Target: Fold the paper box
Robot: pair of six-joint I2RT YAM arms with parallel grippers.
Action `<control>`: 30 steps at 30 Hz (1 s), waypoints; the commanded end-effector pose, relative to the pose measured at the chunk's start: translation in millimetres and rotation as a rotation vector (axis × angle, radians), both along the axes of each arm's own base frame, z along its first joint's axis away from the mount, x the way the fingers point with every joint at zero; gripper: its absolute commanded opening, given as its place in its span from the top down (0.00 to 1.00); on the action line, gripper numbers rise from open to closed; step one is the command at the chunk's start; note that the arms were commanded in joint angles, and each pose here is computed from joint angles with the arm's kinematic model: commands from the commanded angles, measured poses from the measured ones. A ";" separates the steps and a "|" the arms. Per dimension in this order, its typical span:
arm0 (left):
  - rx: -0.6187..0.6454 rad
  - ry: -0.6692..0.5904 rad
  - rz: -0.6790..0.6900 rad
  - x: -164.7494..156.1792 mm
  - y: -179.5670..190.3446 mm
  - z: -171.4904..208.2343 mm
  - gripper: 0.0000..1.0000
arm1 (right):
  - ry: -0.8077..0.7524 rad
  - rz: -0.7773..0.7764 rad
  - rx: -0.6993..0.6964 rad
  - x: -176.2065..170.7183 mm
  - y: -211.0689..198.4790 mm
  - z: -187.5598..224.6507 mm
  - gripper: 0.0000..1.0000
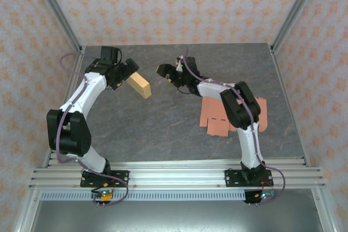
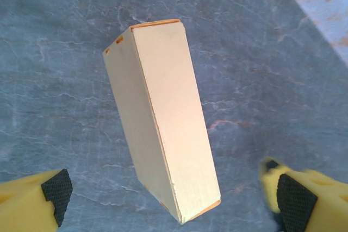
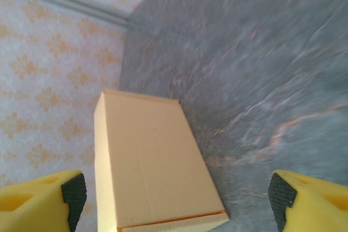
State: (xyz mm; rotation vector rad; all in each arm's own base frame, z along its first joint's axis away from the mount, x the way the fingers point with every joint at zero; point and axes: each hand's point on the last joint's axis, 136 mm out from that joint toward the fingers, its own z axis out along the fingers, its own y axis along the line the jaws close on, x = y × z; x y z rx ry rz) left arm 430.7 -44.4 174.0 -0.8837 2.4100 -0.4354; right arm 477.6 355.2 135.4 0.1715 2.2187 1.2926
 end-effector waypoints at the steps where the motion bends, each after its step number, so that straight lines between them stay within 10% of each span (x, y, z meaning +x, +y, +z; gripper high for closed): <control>1: 0.202 0.193 0.026 -27.3 19.5 -21.4 0.00 | -0.182 -0.073 -0.058 6.6 -36.7 55.1 0.11; 21: 0.221 0.334 -0.004 24.5 -3.3 -69.1 0.00 | -0.304 -0.056 -0.220 -15.0 -74.6 79.3 0.10; 30: 0.169 0.372 0.035 -4.7 3.4 -90.9 0.03 | -0.300 -0.028 -0.207 -13.1 -68.1 80.3 0.10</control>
